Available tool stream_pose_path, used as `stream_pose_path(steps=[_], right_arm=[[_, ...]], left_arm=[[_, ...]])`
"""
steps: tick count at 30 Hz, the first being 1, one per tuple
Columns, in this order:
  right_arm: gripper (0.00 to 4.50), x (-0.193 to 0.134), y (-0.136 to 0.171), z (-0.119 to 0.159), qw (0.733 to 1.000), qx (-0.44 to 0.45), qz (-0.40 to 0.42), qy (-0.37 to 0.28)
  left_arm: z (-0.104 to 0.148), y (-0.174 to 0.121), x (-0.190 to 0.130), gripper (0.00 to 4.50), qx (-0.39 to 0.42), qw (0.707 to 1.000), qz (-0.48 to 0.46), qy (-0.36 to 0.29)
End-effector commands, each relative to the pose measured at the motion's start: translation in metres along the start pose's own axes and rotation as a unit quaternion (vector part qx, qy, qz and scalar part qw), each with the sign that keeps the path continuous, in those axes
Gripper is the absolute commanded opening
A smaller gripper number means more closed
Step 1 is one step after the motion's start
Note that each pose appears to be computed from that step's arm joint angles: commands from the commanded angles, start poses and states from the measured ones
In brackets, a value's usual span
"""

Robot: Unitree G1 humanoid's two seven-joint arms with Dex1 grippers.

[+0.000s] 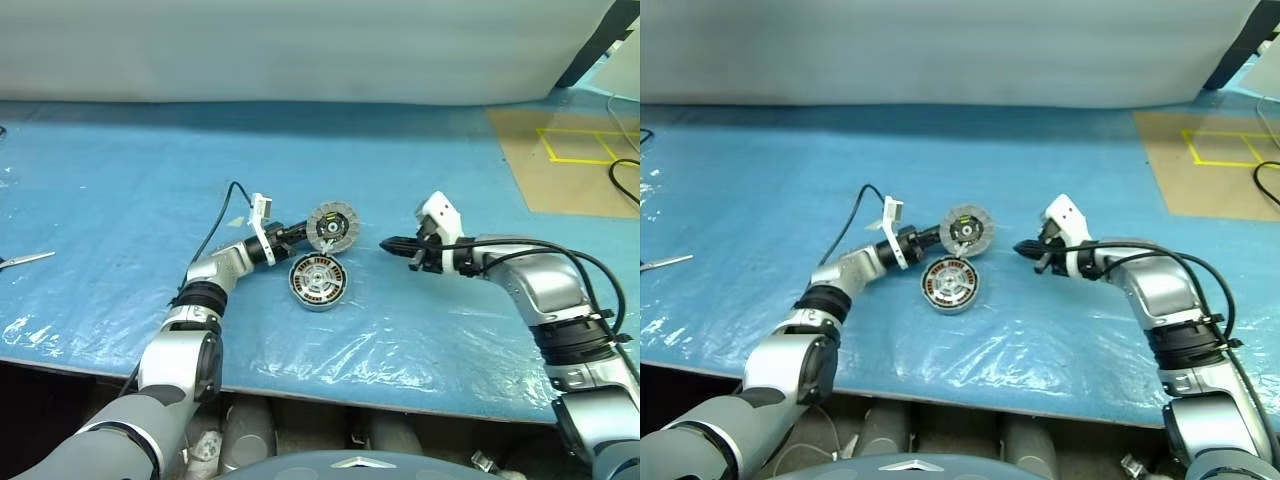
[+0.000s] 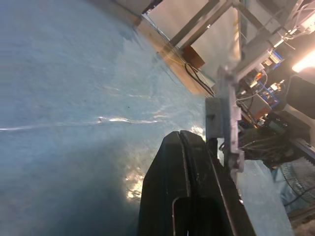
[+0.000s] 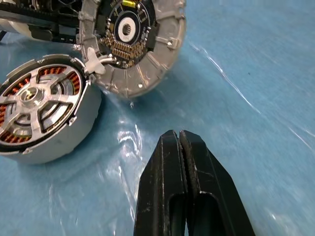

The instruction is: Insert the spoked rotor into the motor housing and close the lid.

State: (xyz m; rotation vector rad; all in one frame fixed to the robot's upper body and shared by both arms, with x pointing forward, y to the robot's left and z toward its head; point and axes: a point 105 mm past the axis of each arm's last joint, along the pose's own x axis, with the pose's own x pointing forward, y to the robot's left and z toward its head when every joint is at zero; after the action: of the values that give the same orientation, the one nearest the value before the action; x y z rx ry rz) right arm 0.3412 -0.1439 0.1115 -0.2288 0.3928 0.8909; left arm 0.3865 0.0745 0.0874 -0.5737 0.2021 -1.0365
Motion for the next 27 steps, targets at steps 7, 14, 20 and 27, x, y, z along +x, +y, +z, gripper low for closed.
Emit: stream_pose_path(steps=[7, 14, 20, 27], right_arm=[[0.0, 0.022, 0.004, 0.011, 0.999, 0.004, -0.007, -0.036], [0.0, 0.048, 0.014, 0.005, 0.997, 0.056, 0.0, -0.058], [0.0, 0.065, 0.021, 0.008, 0.988, 0.12, 0.024, -0.099], [0.0, 0.077, 0.035, 0.015, 0.966, 0.194, 0.083, -0.151]], left_arm=[[0.027, 0.011, -0.04, 0.02, 0.125, 0.99, 0.063, -0.013], [0.044, -0.038, -0.056, 0.02, 0.192, 0.981, -0.006, 0.001], [0.041, -0.067, -0.077, 0.02, 0.188, 0.981, -0.026, 0.036], [0.037, -0.065, -0.085, 0.02, 0.176, 0.984, 0.001, 0.033]])
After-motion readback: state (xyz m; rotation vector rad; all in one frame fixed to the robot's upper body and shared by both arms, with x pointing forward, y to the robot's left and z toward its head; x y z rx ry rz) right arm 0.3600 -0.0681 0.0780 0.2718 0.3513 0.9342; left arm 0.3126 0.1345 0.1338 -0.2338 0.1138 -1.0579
